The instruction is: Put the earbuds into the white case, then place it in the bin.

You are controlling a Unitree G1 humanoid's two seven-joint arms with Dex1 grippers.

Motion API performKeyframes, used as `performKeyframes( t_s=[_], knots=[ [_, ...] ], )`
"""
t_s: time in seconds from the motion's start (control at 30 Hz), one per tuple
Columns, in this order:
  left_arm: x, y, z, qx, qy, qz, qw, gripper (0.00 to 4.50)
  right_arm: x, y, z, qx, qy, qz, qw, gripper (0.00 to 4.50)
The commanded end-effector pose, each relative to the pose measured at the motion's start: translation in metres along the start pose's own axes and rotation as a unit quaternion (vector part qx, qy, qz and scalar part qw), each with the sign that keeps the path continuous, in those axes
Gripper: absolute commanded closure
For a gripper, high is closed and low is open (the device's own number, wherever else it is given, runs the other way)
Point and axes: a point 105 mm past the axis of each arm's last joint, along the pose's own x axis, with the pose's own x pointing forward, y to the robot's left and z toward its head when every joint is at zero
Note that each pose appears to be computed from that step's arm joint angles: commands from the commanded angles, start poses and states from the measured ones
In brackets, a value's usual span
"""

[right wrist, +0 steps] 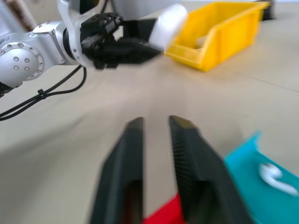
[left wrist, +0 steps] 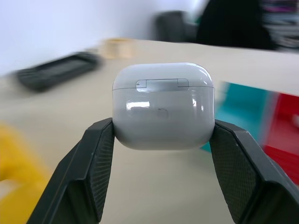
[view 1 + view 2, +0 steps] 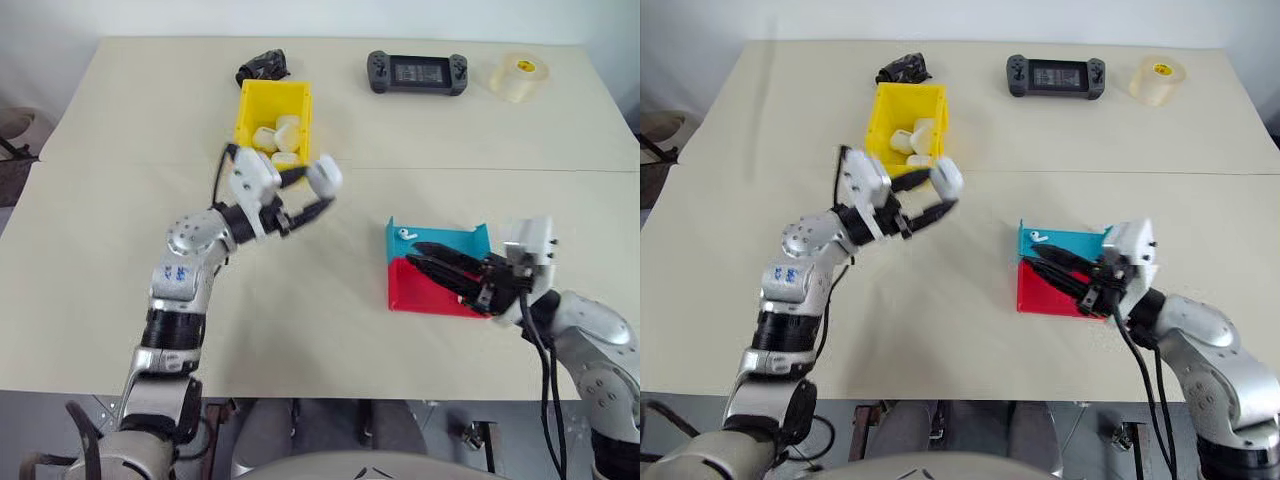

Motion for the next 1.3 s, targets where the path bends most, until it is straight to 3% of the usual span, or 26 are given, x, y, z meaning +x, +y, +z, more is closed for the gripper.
performKeyframes(
  t_s=[0.03, 0.13, 0.27, 0.3, 0.47, 0.5, 0.7, 0.87, 0.97, 1.17, 1.3],
  knots=[
    [0.005, 0.052, 0.034, 0.029, -0.049, 0.116, 0.992, 1.76, -0.012, -0.004, 0.021, -0.035, -0.041, -0.044, 0.998, 2.24],
    [0.016, 0.076, 0.036, 0.031, -0.039, 0.148, 0.988, 1.76, -0.016, -0.011, 0.02, -0.056, -0.035, -0.07, 0.995, 1.22],
    [0.031, 0.093, 0.02, -0.006, -0.003, 0.155, 0.988, 1.76, -0.008, -0.008, 0.026, -0.074, -0.051, -0.067, 0.994, 0.04],
    [0.033, 0.095, 0.016, -0.013, 0.01, 0.158, 0.987, 1.76, -0.006, -0.008, 0.027, -0.078, -0.055, -0.068, 0.993, 0.04],
    [0.044, 0.092, 0.016, -0.027, 0.006, 0.133, 0.991, 0.16, -0.002, -0.004, 0.032, -0.082, -0.067, -0.069, 0.992, 0.0],
    [0.045, 0.089, 0.017, -0.026, 0.004, 0.123, 0.992, 0.04, -0.001, -0.003, 0.031, -0.082, -0.068, -0.07, 0.992, 0.0],
    [0.033, 0.068, 0.023, 0.006, -0.022, 0.035, 0.999, 0.04, -0.002, -0.002, 0.028, -0.081, -0.065, -0.07, 0.992, 0.0],
    [-0.005, 0.04, 0.026, 0.033, -0.03, -0.07, 0.997, 0.04, -0.007, -0.004, 0.026, -0.084, -0.051, -0.059, 0.993, 0.0],
    [-0.06, 0.01, 0.011, 0.049, 0.01, -0.167, 0.985, 0.04, -0.011, -0.009, 0.022, -0.093, -0.03, -0.043, 0.994, 0.0],
    [-0.119, 0.004, -0.015, 0.073, 0.097, -0.138, 0.983, 0.04, -0.02, -0.018, 0.016, -0.123, 0.007, -0.009, 0.992, 0.0],
    [-0.143, 0.004, -0.012, 0.079, 0.105, -0.109, 0.985, 0.04, -0.025, -0.026, 0.015, -0.149, 0.023, 0.006, 0.989, 0.0]
  ],
)
